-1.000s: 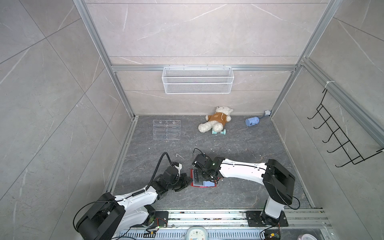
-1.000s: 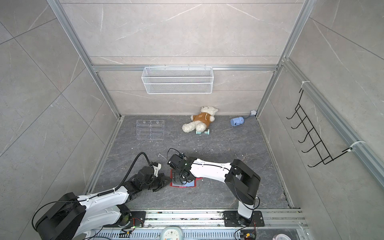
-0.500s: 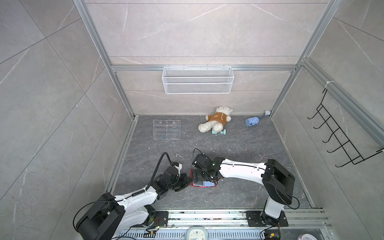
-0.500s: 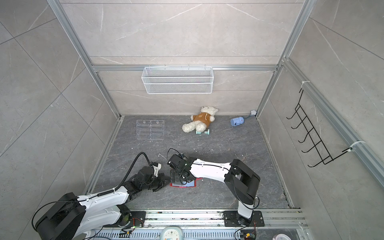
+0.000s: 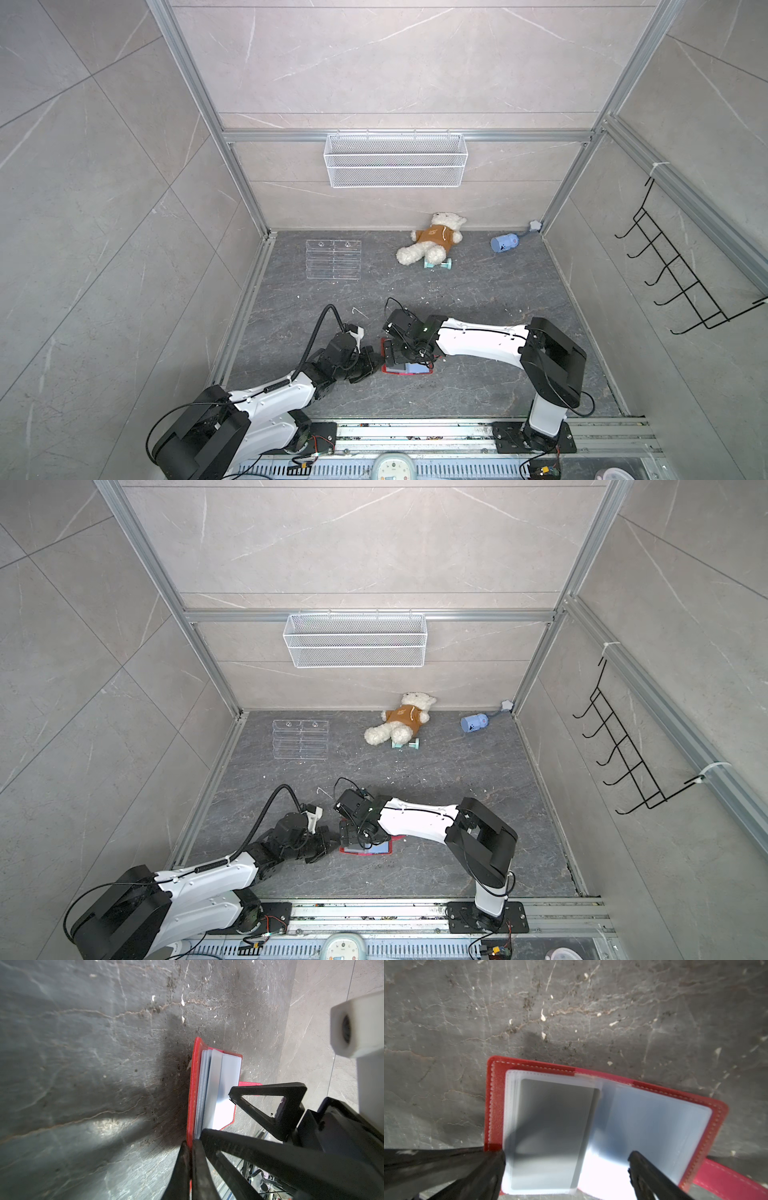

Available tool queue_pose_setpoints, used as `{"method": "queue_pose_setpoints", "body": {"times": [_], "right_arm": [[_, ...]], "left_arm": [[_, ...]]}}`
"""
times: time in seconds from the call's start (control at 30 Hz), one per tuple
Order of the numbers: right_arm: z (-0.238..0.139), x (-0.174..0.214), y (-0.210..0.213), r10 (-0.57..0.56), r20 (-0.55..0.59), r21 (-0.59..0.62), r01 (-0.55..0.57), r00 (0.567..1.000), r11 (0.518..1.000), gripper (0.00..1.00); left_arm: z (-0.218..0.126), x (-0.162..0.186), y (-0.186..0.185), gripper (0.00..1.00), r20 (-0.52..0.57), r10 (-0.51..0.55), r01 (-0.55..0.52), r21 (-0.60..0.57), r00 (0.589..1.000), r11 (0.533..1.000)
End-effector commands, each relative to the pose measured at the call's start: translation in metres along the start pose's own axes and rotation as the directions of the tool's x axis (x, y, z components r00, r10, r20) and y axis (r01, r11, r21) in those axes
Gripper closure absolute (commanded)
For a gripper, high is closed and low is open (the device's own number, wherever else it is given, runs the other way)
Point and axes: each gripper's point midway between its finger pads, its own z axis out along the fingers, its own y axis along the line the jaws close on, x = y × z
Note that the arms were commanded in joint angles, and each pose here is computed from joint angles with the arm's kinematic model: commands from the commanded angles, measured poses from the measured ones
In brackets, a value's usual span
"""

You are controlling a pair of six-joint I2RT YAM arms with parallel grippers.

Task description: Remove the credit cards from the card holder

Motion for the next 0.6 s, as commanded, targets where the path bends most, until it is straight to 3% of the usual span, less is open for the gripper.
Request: {"method": "queue_pose_setpoints", "body": {"times": [0.0,0.23,0.57], "right_arm": [[0.01,0.005,-0.008,0.005,-0.022,0.041,-0.004,1.0,0.999,0.08],[0.007,0.004,-0.01,0.011,-0.01,0.043,-0.011,1.0,0.999,0.14],[0.0,0.001,-0.01,0.014,0.003,0.039,-0.014,1.0,0.999,0.14]], "left_arm": [[-0.002,-0.004,-0.008,1.0,0.023,0.018,-0.019,0.028,1.0,0.999],[-0.003,-0.004,-0.006,1.0,0.025,0.016,-0.017,0.025,1.0,1.0],[-0.003,-0.003,-0.005,1.0,0.024,0.015,-0.015,0.021,1.0,1.0]]}}
